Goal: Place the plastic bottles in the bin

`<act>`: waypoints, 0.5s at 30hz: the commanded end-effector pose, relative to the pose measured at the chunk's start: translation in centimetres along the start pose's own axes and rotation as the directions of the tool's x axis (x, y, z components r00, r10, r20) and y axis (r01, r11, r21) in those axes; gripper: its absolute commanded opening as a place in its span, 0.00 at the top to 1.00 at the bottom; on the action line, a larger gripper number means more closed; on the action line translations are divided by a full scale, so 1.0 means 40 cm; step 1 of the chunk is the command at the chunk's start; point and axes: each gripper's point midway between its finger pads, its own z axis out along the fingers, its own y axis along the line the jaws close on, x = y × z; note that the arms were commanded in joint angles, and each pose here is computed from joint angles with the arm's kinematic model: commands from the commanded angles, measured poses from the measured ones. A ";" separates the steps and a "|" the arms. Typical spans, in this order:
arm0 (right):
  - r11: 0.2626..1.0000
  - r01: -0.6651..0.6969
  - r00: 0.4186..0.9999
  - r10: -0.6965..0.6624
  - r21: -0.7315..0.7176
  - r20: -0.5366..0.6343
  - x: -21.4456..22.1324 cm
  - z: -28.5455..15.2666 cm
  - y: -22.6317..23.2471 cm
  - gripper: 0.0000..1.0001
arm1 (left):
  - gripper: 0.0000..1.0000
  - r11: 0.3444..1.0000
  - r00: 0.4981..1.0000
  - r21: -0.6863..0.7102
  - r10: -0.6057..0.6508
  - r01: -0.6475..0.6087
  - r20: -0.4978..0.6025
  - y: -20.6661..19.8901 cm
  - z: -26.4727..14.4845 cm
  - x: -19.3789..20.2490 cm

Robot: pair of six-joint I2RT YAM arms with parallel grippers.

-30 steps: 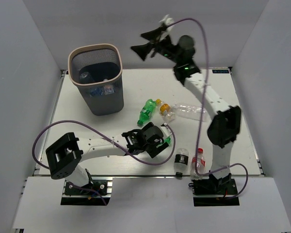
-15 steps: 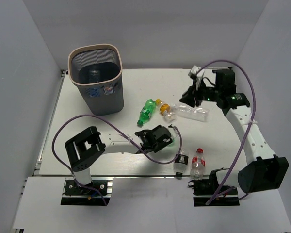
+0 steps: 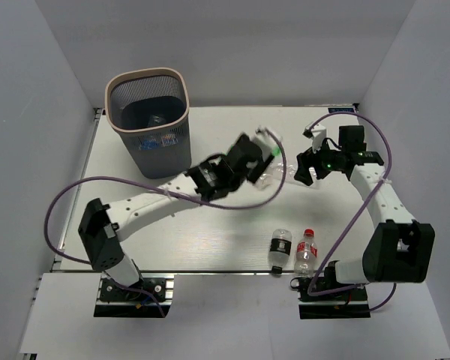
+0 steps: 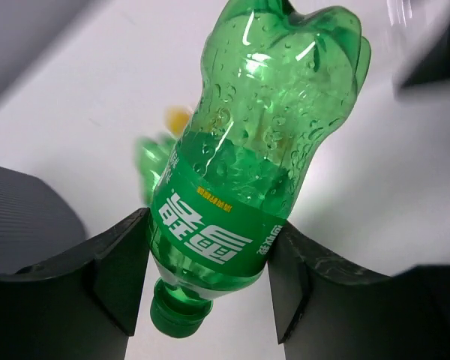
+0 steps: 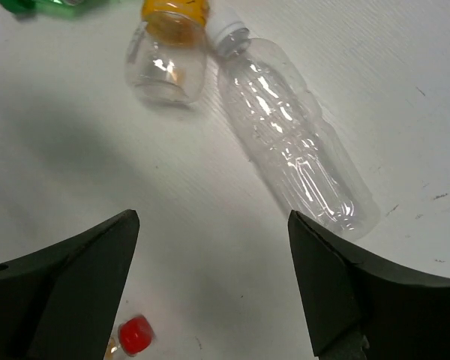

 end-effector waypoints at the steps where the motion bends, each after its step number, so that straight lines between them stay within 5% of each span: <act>1: 0.996 0.017 0.998 -0.023 0.088 0.061 -0.071 -0.008 -0.075 0.14 | 0.73 0.959 0.964 -0.203 -0.151 0.196 0.219 0.246 -0.132 -0.232; 6: 0.997 0.013 0.998 -0.018 0.082 0.062 -0.083 0.022 -0.109 0.14 | 0.73 0.842 0.898 -0.373 -0.258 0.390 0.357 0.484 -0.208 -0.363; 11: 0.994 0.049 0.996 -0.055 0.094 0.069 -0.097 0.033 -0.135 0.21 | 0.73 0.663 0.855 -0.543 -0.357 0.515 0.376 0.691 -0.259 -0.294; 15: 0.992 0.091 0.994 -0.096 0.089 0.045 -0.086 0.050 -0.146 0.17 | 0.64 0.563 0.816 -0.590 -0.406 0.578 0.412 0.788 -0.299 -0.239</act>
